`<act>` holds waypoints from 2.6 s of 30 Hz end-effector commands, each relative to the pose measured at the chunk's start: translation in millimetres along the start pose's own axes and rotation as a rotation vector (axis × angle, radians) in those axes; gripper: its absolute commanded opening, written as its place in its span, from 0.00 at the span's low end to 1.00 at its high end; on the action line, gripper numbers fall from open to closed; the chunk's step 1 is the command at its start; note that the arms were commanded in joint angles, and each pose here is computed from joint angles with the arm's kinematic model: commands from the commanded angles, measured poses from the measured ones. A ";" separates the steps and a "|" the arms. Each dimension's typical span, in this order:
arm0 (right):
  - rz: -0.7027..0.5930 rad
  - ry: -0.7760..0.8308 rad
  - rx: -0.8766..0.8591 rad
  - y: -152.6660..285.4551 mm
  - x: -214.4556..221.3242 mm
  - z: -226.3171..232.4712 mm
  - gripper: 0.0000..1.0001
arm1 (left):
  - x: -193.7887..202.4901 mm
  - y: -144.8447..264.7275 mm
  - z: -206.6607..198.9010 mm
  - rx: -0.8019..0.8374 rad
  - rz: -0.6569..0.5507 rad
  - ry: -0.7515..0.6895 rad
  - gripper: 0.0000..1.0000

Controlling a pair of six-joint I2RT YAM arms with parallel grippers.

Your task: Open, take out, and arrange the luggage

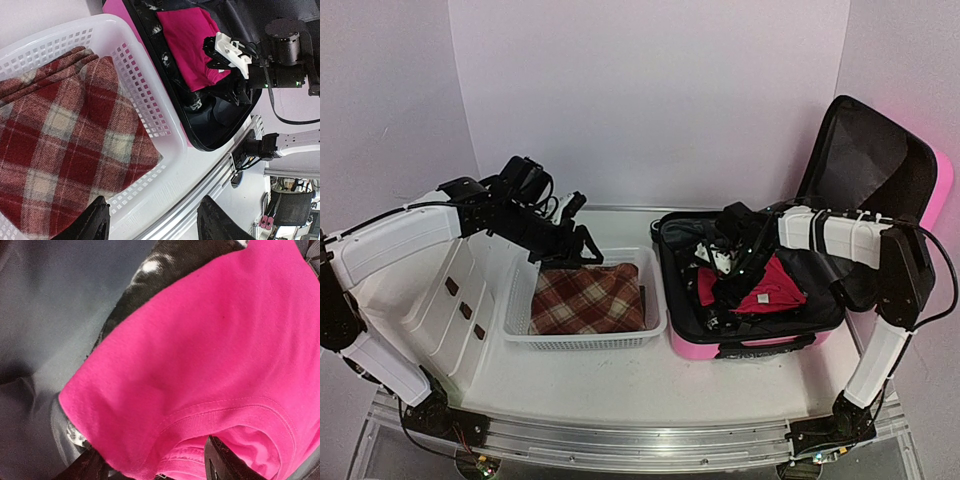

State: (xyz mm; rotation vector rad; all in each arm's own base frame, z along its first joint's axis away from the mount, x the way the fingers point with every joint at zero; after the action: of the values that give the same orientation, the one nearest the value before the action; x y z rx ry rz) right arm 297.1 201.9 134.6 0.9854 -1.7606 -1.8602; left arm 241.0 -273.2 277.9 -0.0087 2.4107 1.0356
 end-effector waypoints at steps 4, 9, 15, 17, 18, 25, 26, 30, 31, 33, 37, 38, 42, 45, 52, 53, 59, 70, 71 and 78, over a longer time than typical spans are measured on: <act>-0.034 0.010 0.044 9.8 -10.7 -8.2 0.60 | -13.3 6.1 -14.0 0.041 -0.028 -0.017 0.60; -0.031 0.014 0.024 1.3 -16.0 -6.7 0.53 | -13.9 4.1 -13.6 0.042 -0.024 -0.017 0.60; -0.065 0.036 -0.068 -3.1 -18.1 4.5 0.56 | -13.5 4.5 -13.8 0.043 -0.024 -0.013 0.59; -0.070 0.043 -0.079 -4.9 -18.4 5.8 0.57 | -13.1 5.1 -14.1 0.045 -0.024 -0.012 0.59; -0.067 0.047 -0.083 -6.0 -18.0 6.5 0.58 | -13.2 5.7 -14.2 0.045 -0.025 -0.011 0.59; -0.047 0.045 -0.046 -12.1 -17.8 1.9 0.43 | -12.9 8.1 -16.3 0.055 -0.028 -0.001 0.59; -0.047 0.045 -0.041 -11.2 -17.6 1.2 0.41 | -12.7 8.4 -16.8 0.059 -0.027 0.003 0.59; -0.057 0.041 -0.032 -7.9 -15.9 1.0 0.30 | -13.0 9.9 -21.8 0.098 -0.036 0.031 0.59; -0.065 0.041 -0.034 -6.7 -16.4 1.3 0.24 | -13.6 10.2 -23.5 0.115 -0.042 0.043 0.58; -0.086 0.034 -0.051 -3.7 -17.6 2.8 0.05 | -16.9 11.2 -29.0 0.163 -0.065 0.072 0.59; -0.158 0.008 -0.067 7.6 -22.7 3.3 0.00 | -32.7 8.2 -40.1 0.287 -0.158 0.153 0.68; -0.178 -0.001 -0.068 11.0 -23.3 2.4 0.00 | -36.1 4.9 -40.9 0.320 -0.180 0.195 0.72; -0.257 -0.035 -0.100 26.1 -22.8 -1.9 0.00 | -48.7 -19.0 -38.0 0.348 -0.197 0.427 0.84; -0.298 -0.035 -0.142 33.5 -20.4 -1.4 0.00 | -63.2 -44.7 -49.6 0.364 -0.146 0.559 0.84; -0.373 -0.019 -0.157 49.2 -16.1 0.0 0.00 | -81.0 -118.0 -74.6 0.382 -0.016 0.769 0.85; -0.378 -0.015 -0.157 50.8 -15.8 0.3 0.00 | -79.8 -128.8 -77.7 0.378 0.001 0.796 0.85; -0.419 -0.005 -0.138 65.1 -11.8 0.9 0.00 | -73.3 -185.1 -102.8 0.383 0.095 0.889 0.84; -0.461 0.000 -0.122 75.0 -7.1 1.9 0.00 | -62.9 -249.5 -104.6 0.343 0.135 1.011 0.84; -0.463 -0.001 -0.124 75.2 -7.1 2.2 0.00 | -62.3 -253.2 -106.4 0.345 0.141 1.017 0.83; -0.484 0.003 -0.133 79.6 -5.8 4.3 0.00 | -65.5 -277.5 -110.5 0.367 0.142 1.021 0.70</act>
State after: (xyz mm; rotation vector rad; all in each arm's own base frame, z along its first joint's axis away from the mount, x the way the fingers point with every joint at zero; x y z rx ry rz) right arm 285.0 193.1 187.9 1.3132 -1.5385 -2.1718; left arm 300.8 -543.5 181.2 -0.3049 3.5225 0.7713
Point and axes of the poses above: each gripper's point midway between its finger pads, its own y axis back along the fingers, its own z axis along the line the jaws close on, x = y × z, the point moved 6 cm from there along y, back along the fingers, and after that the axes turned 2 degrees about -y, right-handed, at the moved point
